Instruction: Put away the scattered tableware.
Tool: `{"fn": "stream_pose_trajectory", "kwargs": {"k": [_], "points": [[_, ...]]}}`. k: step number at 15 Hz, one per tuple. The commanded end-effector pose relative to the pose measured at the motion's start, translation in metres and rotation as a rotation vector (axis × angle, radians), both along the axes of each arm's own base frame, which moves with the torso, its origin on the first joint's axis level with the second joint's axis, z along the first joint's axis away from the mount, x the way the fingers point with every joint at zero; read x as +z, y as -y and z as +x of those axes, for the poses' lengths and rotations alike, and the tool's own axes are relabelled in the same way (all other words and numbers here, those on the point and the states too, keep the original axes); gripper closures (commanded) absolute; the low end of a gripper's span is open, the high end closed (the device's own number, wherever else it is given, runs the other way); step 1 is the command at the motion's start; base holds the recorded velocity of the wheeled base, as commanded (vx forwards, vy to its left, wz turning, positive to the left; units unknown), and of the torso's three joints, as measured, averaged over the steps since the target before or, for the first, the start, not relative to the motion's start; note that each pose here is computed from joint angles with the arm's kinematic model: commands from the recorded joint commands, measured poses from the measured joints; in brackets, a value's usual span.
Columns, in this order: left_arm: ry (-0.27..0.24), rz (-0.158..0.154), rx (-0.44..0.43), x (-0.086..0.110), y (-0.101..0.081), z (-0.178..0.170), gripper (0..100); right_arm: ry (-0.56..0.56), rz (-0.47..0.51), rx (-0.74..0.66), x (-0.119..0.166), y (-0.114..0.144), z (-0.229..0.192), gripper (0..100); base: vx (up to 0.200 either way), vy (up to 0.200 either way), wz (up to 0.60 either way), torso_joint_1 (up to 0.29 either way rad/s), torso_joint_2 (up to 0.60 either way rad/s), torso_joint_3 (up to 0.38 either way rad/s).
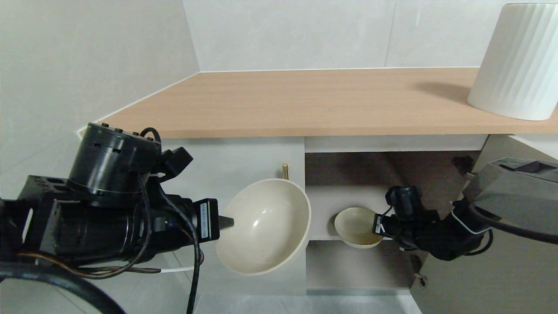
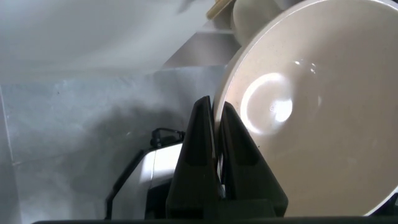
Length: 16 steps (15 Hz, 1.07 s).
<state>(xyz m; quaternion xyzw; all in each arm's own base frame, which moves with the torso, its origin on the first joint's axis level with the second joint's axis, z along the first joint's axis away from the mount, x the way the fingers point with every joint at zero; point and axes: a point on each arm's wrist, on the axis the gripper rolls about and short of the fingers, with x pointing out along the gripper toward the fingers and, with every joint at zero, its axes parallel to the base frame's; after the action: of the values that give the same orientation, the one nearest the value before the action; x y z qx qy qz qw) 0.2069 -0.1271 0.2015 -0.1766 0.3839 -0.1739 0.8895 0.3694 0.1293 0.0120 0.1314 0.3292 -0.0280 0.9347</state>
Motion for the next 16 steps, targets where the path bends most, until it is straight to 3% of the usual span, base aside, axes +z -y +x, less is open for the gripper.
{"fn": "stream_pose_trajectory", "kwargs": {"k": [1,2,4,5,6,16], "points": [[-0.034,0.028,-0.013,-0.01,0.008,0.004,100,-0.004,-0.001,-0.011,-0.007,-0.001,0.005,100,0.0,0.0,0.0,0.0,0.0,0.0],[-0.056,0.069,-0.026,-0.02,0.015,0.003,100,0.0,-0.011,-0.037,-0.009,0.003,0.009,100,0.0,0.0,0.0,0.0,0.0,0.0],[-0.059,0.186,-0.036,-0.037,0.018,0.004,100,0.012,-0.03,-0.075,-0.013,0.006,0.017,100,0.0,0.0,0.0,0.0,0.0,0.0],[-0.054,0.229,-0.019,-0.042,0.02,0.006,100,0.019,-0.036,-0.088,-0.014,0.007,0.02,100,0.0,0.0,0.0,0.0,0.0,0.0],[-0.053,0.25,-0.002,-0.044,0.02,0.007,100,0.025,-0.035,-0.098,-0.014,0.007,0.022,100,0.0,0.0,0.0,0.0,0.0,0.0],[-0.047,0.254,0.005,-0.044,0.02,0.008,100,0.07,-0.044,-0.165,-0.021,0.006,0.044,100,0.0,0.0,0.0,0.0,0.0,0.0]]}}
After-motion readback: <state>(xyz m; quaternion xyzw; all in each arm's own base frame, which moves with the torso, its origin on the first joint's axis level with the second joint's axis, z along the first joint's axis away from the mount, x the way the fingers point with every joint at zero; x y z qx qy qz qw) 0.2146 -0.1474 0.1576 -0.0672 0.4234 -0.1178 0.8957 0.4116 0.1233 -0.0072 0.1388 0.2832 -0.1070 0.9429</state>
